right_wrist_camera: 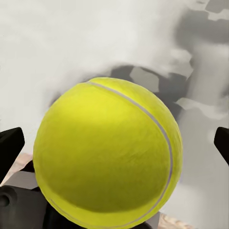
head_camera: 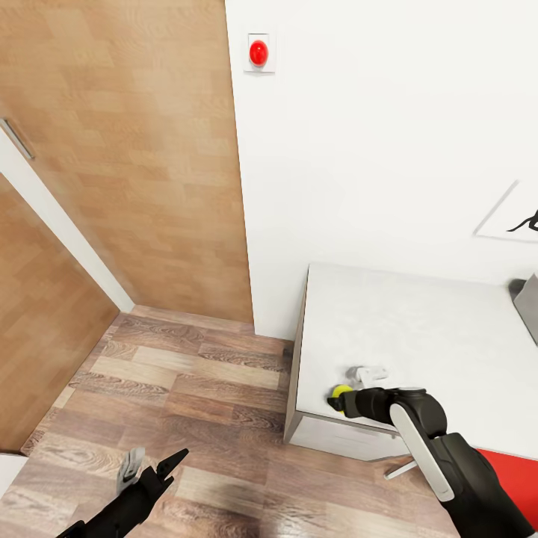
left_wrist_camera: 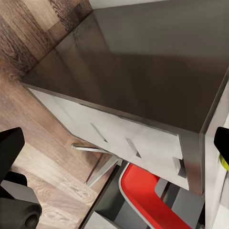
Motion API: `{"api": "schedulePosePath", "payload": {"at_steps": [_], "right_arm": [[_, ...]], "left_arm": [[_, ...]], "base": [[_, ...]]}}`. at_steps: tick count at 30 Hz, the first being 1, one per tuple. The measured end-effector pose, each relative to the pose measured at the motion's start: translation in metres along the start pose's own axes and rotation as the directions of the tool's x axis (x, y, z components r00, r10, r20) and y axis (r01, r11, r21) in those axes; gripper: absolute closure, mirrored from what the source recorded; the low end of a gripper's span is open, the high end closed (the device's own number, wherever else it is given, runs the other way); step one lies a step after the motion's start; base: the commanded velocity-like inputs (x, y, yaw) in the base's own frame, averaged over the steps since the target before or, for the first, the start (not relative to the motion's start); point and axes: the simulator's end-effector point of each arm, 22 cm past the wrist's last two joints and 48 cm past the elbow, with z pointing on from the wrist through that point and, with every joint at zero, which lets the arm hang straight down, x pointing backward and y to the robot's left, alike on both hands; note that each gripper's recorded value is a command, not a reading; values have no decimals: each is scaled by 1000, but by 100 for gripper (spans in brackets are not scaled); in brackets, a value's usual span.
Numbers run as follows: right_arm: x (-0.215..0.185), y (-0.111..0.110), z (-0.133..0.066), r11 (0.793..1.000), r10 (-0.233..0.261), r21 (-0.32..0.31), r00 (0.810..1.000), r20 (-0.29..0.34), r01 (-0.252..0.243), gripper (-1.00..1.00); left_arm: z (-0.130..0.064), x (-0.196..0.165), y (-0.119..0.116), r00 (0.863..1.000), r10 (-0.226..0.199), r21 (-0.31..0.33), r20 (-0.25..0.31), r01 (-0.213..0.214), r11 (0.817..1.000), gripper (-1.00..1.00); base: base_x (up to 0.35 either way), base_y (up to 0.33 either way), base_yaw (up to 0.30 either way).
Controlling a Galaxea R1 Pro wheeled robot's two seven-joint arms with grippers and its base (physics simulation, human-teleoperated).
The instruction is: Put all the toys in the child's room - the three board games (two on the bed and one on the table), the two jigsaw puzzles on the table, and the tennis ball on the table - inside the toy box on the table in the child's room.
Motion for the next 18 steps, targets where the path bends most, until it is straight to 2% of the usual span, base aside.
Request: {"api": "schedulePosePath", "payload": {"at_steps": [18], "right_arm": [[0,-6,-1,1000,2,10,1000,1,-2,100]], "left_arm": [[0,0,0,1000,-1,2,0,1,1000,-100]], "base": [[0,0,0]]}}
